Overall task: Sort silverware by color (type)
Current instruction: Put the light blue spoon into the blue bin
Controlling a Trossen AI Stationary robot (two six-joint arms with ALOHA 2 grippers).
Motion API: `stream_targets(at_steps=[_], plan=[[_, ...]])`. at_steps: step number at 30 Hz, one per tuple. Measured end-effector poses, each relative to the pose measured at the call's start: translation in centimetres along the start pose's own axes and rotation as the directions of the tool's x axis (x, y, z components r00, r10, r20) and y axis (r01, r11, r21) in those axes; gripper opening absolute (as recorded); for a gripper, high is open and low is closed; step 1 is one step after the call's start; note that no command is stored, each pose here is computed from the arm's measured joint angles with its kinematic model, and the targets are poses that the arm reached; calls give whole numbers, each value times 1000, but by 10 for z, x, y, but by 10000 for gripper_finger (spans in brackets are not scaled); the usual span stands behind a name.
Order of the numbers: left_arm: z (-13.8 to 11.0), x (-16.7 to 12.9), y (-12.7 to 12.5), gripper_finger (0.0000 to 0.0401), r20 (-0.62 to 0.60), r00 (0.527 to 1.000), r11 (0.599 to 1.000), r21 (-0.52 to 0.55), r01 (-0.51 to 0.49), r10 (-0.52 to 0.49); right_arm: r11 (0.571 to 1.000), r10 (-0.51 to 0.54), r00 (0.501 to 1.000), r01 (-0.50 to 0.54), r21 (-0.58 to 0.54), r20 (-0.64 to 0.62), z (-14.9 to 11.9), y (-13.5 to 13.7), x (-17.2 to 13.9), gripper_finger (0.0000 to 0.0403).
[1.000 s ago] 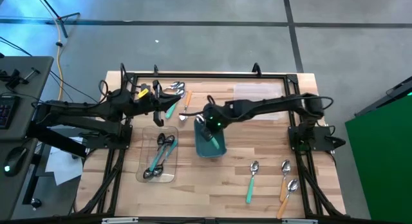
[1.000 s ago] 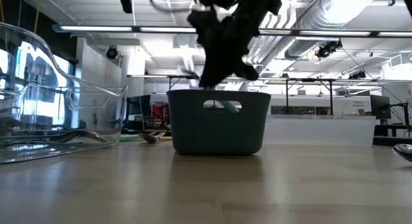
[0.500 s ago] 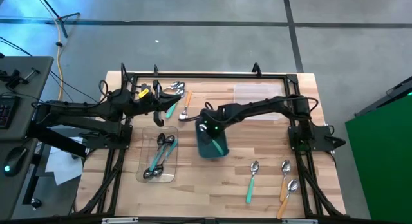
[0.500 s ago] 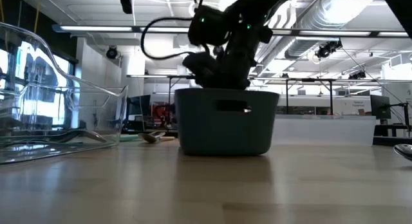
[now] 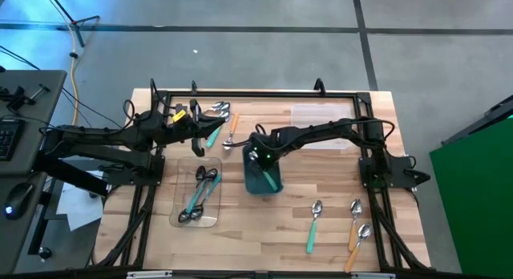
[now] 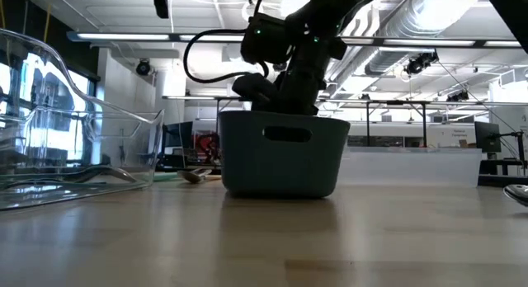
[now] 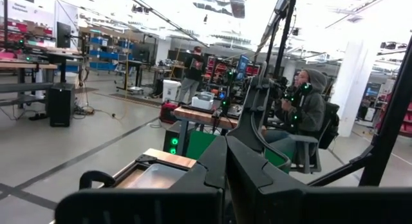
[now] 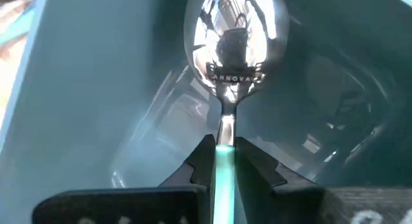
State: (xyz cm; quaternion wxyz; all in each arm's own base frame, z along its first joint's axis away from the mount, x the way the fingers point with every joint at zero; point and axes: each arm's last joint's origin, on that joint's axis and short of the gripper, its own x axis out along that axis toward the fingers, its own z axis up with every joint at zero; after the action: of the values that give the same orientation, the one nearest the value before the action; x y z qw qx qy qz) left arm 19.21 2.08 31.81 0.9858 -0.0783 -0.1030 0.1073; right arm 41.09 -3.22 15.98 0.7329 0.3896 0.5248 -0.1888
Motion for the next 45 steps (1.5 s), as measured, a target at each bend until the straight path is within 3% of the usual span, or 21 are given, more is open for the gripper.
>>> stream_targets(at_steps=[22, 30, 35, 38, 41, 43, 45], plan=[[0, 0, 0, 0, 0, 1000, 1000, -2, 0, 0, 993, 16, 1000, -15, -116, 1, 8, 12, -15, 140], [0, -2, 0, 0, -9, 1000, 1000, -1, 1, -1, 946, 5, 1000, 0, -325, 16, -11, 16, -74, 142], [-2, -4, 1, 0, -42, 999, 1000, -17, -5, 5, 935, -24, 996, 51, -351, 83, -43, 0, -102, 142], [-3, -4, 1, 0, -53, 999, 1000, -19, -6, 5, 949, 32, 991, 10, -314, 130, -67, -16, -109, 142], [-3, -4, 1, 0, -58, 998, 1000, -18, -7, 6, 956, 161, 963, -99, -275, 214, -90, -30, -114, 142], [-3, -4, 1, 0, -57, 998, 1000, -18, -6, 5, 942, 267, 923, -189, -277, 277, -102, -37, -114, 142], [-3, -4, 1, 0, -58, 998, 1000, -18, -6, 5, 906, 392, 848, -287, -312, 357, -110, -40, -116, 142]])
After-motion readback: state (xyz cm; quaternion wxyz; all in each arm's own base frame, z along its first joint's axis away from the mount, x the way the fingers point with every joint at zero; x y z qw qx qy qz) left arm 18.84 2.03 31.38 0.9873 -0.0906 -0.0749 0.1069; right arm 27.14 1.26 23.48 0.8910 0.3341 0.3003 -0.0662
